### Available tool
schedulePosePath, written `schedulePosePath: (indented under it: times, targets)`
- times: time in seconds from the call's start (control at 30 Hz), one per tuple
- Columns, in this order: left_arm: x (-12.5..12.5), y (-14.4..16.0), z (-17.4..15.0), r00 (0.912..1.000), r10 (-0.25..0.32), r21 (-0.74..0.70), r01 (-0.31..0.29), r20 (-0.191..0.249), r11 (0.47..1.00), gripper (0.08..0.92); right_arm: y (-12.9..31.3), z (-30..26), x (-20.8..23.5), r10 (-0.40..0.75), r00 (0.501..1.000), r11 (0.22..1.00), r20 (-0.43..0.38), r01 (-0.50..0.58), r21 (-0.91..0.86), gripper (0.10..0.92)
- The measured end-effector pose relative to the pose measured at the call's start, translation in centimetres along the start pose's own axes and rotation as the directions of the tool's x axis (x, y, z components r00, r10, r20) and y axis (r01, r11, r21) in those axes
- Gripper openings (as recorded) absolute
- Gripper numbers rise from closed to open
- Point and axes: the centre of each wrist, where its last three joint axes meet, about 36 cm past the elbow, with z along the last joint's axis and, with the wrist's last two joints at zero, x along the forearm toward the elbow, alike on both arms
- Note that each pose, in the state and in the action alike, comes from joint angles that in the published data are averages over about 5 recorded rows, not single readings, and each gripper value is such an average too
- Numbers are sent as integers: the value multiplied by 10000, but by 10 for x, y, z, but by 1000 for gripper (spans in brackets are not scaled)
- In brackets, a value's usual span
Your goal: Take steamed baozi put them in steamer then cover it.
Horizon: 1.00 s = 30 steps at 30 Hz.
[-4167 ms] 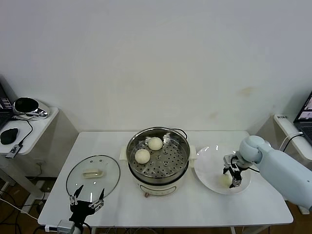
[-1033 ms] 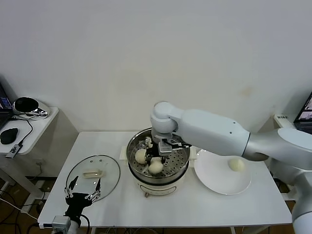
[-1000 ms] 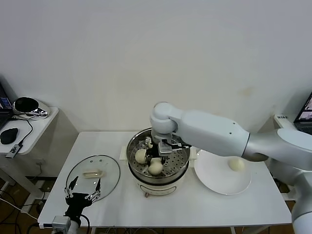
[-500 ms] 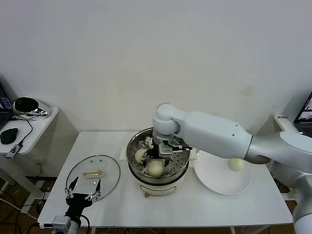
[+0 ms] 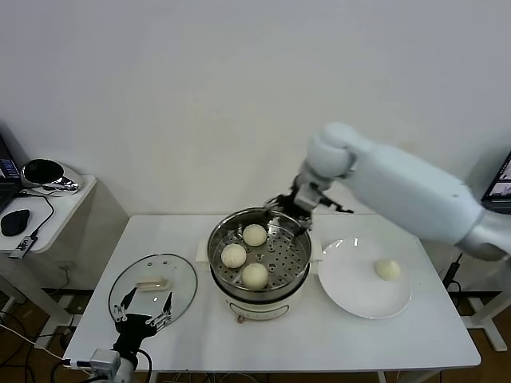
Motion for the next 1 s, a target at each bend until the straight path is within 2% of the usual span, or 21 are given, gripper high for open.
schedulePosePath:
  times: [0.13,0.4,0.7,1.0]
  targets:
    - [-1,-1,1,9997,219,-26,-220,-124,9998,823,48,34,18,141,9986,9693,-515,-263,-2444,823]
    - [1,-3,1,9984,492,49,-491,-274,9988,823,139,80,28,-239,9900,8000,-1390,-645,-5965,823]
    - [5,-2,0,9977,541,146,-536,-401,9985,823,208,105,-4,-1267,9770,6582,-1716,-466,-7514,823]
    - [5,-3,7,9965,565,185,-554,-614,9983,823,244,118,-44,-2118,9620,6053,-1724,-94,-7959,823]
